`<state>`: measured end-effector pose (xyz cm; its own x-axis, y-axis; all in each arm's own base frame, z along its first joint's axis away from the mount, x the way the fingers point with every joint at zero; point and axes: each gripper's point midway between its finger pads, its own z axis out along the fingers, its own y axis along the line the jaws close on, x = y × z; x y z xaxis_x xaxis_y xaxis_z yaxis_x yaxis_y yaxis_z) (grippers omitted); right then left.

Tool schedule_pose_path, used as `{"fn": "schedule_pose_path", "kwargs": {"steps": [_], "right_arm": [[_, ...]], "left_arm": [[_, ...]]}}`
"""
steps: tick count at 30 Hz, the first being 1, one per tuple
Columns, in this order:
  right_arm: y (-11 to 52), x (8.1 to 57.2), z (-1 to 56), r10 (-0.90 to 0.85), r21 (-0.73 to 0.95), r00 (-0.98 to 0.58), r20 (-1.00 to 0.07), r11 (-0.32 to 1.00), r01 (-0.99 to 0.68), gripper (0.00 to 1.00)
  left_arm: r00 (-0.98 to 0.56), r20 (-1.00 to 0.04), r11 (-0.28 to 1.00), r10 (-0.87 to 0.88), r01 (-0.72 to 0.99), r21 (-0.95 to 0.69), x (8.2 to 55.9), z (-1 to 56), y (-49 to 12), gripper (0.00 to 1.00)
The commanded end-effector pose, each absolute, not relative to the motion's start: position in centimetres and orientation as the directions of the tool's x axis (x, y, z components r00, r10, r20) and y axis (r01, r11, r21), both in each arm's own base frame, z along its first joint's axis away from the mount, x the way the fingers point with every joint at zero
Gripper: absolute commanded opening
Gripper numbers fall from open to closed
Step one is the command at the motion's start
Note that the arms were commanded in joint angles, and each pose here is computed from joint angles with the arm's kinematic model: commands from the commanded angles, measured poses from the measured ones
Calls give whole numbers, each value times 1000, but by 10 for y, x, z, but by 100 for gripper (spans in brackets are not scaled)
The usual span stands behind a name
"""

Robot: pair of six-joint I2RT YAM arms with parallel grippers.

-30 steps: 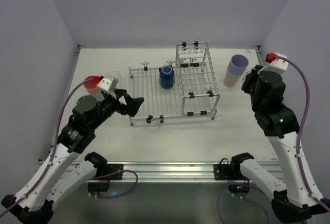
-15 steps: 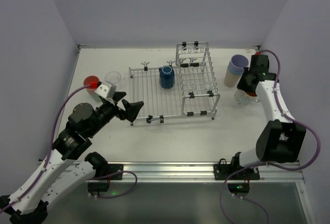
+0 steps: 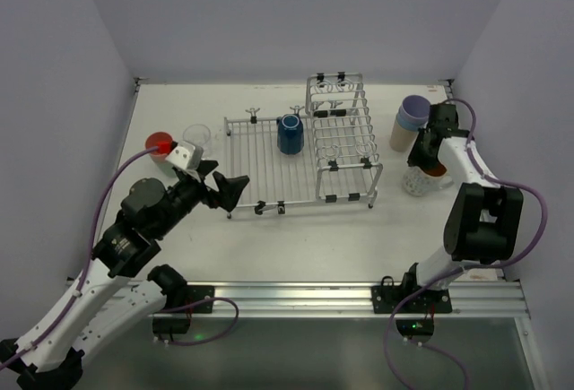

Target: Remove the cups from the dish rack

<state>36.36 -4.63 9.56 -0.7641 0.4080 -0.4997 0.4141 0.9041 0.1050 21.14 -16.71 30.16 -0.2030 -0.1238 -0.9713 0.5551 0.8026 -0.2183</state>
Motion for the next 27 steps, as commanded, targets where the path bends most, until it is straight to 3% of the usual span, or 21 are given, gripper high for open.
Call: {"fn": "schedule_pose_path", "kwargs": {"steps": [1,4,7,11,12,15,22,27], "right_arm": [[-56,381,103,388,97,-724,-571,907,410,0],[-54,381,99,399,110,-719,-569,903,415,4],[-52,381,100,418,133,-701,-578,896,424,16],[-48,376,99,436,164,-683,-586,889,427,50],[-47,377,107,436,179,-665,-606,889,420,68],[-39,374,130,449,240,-613,-650,887,395,85],[-13,354,207,496,420,-415,-763,868,265,99],[9,329,245,505,496,-290,-813,861,112,99]], "left_arm": [[-200,-975,812,-95,551,-192,214,297,-166,100],[-205,-974,818,-92,543,-191,215,296,-165,100],[-209,-974,824,-91,533,-191,217,294,-164,100],[-219,-972,838,-88,511,-191,221,291,-162,100],[-223,-971,844,-86,502,-190,221,289,-161,100],[-228,-970,861,-88,473,-189,226,286,-157,100],[-328,-942,855,-72,467,-228,242,266,-172,100],[-401,-902,836,-159,431,-339,257,266,-190,100]]}}
